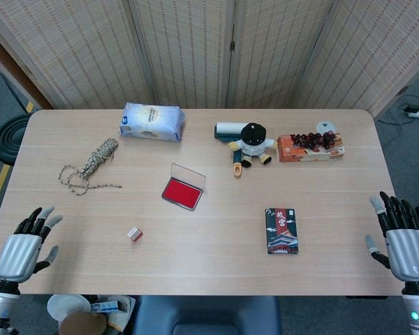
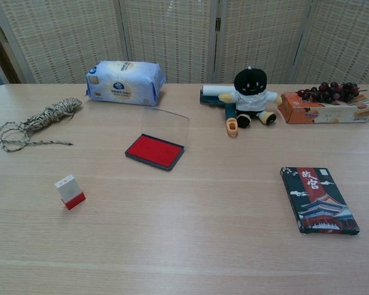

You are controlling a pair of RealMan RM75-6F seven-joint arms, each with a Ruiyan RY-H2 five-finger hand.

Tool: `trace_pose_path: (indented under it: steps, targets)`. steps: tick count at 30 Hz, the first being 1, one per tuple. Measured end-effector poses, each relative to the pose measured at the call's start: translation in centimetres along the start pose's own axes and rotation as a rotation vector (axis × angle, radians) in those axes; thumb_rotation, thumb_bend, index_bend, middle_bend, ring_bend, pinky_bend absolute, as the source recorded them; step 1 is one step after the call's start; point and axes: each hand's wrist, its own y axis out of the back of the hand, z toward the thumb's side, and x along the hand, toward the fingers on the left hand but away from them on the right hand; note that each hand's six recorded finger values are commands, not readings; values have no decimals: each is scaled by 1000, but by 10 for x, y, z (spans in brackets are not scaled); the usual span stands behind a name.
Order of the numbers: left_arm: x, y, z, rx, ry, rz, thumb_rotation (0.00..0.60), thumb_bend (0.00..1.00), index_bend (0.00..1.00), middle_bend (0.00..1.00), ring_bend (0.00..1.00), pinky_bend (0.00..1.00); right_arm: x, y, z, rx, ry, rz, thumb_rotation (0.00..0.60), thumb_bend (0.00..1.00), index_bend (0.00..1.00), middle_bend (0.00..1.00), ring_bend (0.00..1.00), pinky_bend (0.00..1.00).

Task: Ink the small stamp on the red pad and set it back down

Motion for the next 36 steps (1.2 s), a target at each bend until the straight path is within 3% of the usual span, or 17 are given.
trace_pose_path:
  steps: [9,12,20,27,36]
  targets:
    - [4,5,-4,-4,8,-1,600,377,182,26,30,181,-5,-4,-1,-32,6,28,600,373,20,0,0,0]
    - [10,12,0,-7,-29,-1,600,377,204,26,29,182,-9,-3,-5,-43,-7,33,600,372,20,0,0,0]
    - [37,25,3,-126,-161,-22,600,377,233,26,22,181,-23,6,-5,-55,28,58,600,371,20,0,0,0]
    - [59,12,8,58,-278,-122,600,377,213,26,21,182,-35,8,-4,-42,14,62,600,371,20,0,0,0]
    - [87,7,-5,77,-426,-228,600,377,201,26,13,182,-53,-4,3,-38,-29,81,600,371,20,0,0,0]
